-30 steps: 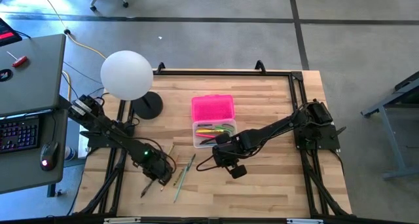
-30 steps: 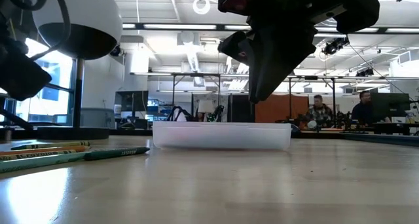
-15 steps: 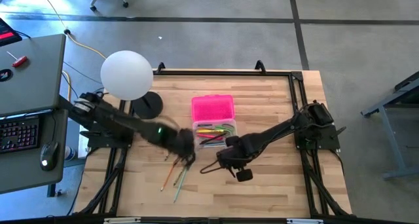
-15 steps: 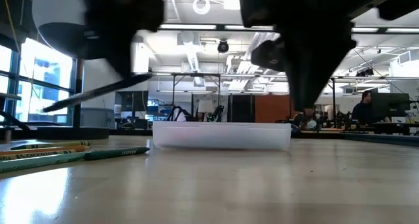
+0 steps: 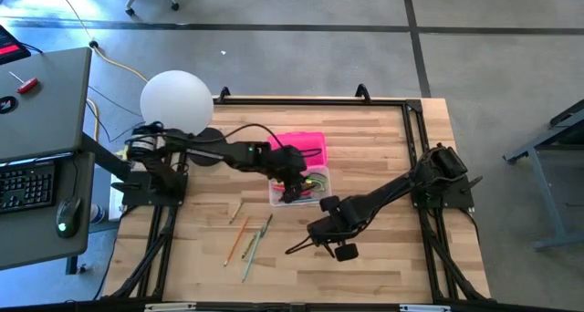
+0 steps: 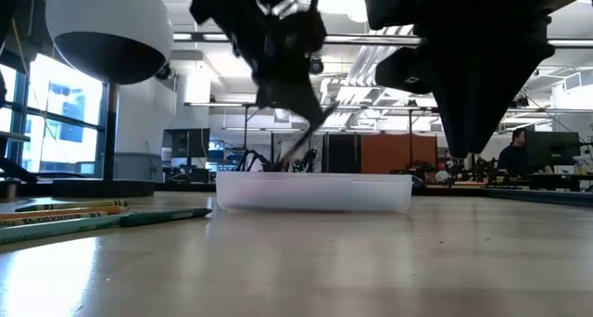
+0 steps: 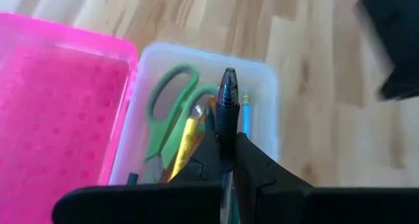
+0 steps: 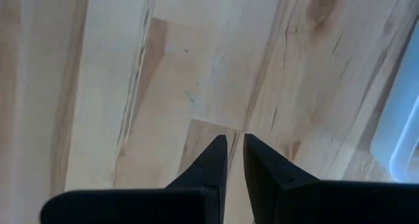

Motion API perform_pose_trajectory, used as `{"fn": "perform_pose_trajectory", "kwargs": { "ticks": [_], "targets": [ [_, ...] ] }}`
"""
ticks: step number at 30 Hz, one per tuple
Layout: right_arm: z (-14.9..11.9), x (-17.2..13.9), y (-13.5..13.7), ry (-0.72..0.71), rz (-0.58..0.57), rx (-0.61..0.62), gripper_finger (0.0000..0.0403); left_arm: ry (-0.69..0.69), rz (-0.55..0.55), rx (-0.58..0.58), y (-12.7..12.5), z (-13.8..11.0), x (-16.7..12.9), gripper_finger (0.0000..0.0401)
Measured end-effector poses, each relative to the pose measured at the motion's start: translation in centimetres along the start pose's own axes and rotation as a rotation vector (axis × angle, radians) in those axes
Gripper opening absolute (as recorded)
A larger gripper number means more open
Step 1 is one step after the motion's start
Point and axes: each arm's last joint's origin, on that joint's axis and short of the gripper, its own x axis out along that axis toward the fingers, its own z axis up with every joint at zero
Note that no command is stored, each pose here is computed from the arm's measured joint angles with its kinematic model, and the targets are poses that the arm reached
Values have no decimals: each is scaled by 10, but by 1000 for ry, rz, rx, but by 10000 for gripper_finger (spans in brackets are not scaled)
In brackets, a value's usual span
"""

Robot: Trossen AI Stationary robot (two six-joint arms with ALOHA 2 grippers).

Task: Pick & place school supplies into a supply box
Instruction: Put the black pen into the pink supply box, then put the top green crayon into the pink supply box

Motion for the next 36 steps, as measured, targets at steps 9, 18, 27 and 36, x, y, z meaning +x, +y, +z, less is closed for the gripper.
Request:
{"fn": "perform_pose_trajectory", "kwargs": {
  "ticks": [9, 18, 27, 36],
  "targets": [
    [1, 0, 0, -8, -6, -4, 30, 101, 36, 14, 6, -16, 29, 116],
    [1, 0, 0, -17, -9, -9, 30, 71, 31, 9, 2, 1, 19, 157],
    [3, 0, 0, -29, -18, -16, 30, 423, 175, 43, -1, 22, -38, 158],
    [3, 0, 0, -37, -39, -18, 30, 585, 570, -120, -23, -3, -135, 159]
  ]
}}
